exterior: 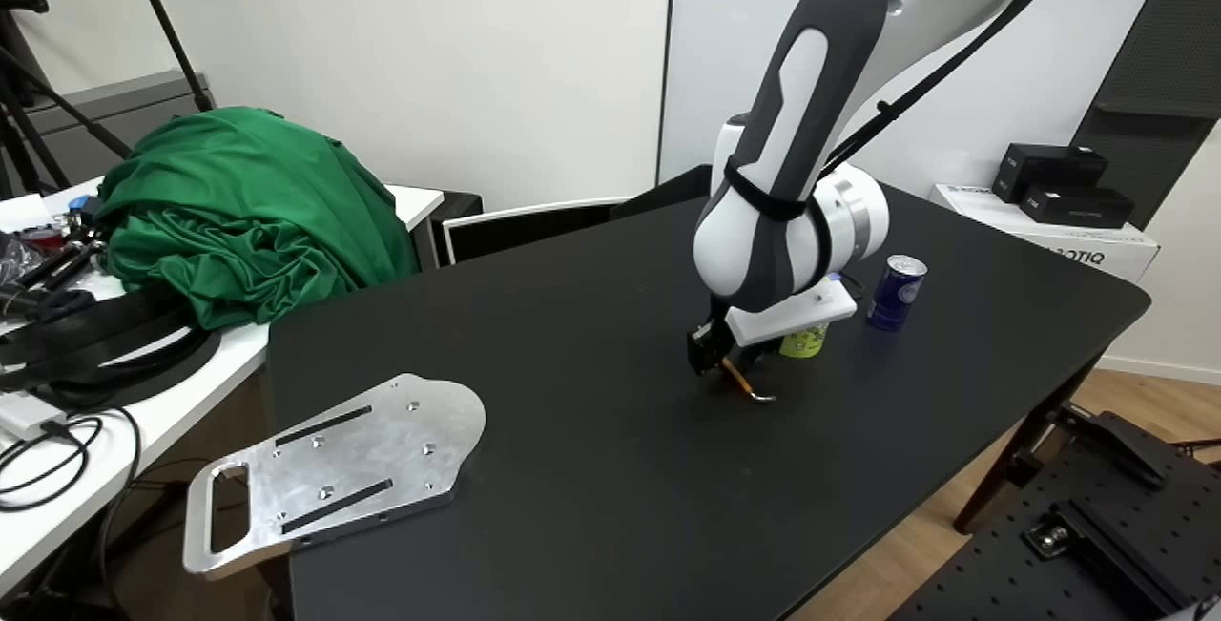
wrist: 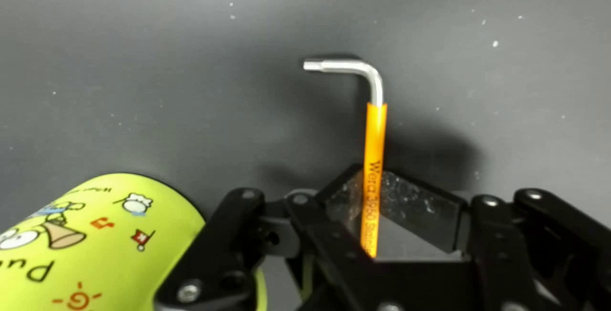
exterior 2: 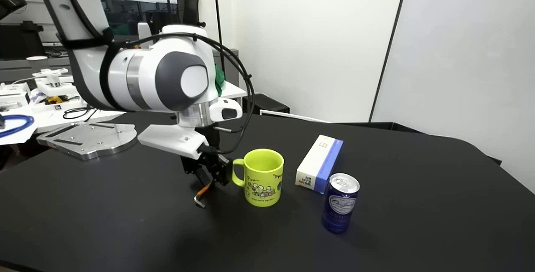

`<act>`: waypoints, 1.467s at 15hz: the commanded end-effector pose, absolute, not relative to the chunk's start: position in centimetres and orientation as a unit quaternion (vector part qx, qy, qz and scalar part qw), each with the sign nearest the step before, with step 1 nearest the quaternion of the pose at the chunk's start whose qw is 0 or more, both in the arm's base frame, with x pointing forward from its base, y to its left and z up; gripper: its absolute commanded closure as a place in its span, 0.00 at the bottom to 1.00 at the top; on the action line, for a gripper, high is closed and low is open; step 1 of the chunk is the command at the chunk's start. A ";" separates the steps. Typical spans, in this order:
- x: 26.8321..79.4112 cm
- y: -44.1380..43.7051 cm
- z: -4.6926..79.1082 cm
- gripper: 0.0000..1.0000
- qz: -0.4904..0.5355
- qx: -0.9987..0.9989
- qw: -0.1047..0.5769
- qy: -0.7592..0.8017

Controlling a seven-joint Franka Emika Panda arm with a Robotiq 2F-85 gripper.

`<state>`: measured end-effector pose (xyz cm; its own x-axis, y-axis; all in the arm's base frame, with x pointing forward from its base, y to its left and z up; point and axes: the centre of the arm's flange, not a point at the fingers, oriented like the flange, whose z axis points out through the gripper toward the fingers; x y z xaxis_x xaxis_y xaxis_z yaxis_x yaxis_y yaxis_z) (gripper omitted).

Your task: Put the orange object into the mug.

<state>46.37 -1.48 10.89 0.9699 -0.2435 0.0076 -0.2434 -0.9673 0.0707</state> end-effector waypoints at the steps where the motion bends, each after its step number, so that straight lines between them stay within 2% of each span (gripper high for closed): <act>1: 47.6 -1.7 13.0 0.96 -0.004 0.989 0.031 -0.145; 10: 51.2 -2.4 19.7 0.96 -0.044 0.984 0.016 -0.170; 11: 51.2 -2.7 19.9 0.57 -0.048 0.984 0.017 -0.170; 13: 51.0 -3.3 19.6 0.51 -0.045 0.984 0.018 -0.172; 20: 49.4 -3.7 16.1 0.03 -0.065 0.982 0.021 -0.176; 22: 49.0 -3.4 15.3 0.00 -0.070 0.982 0.023 -0.173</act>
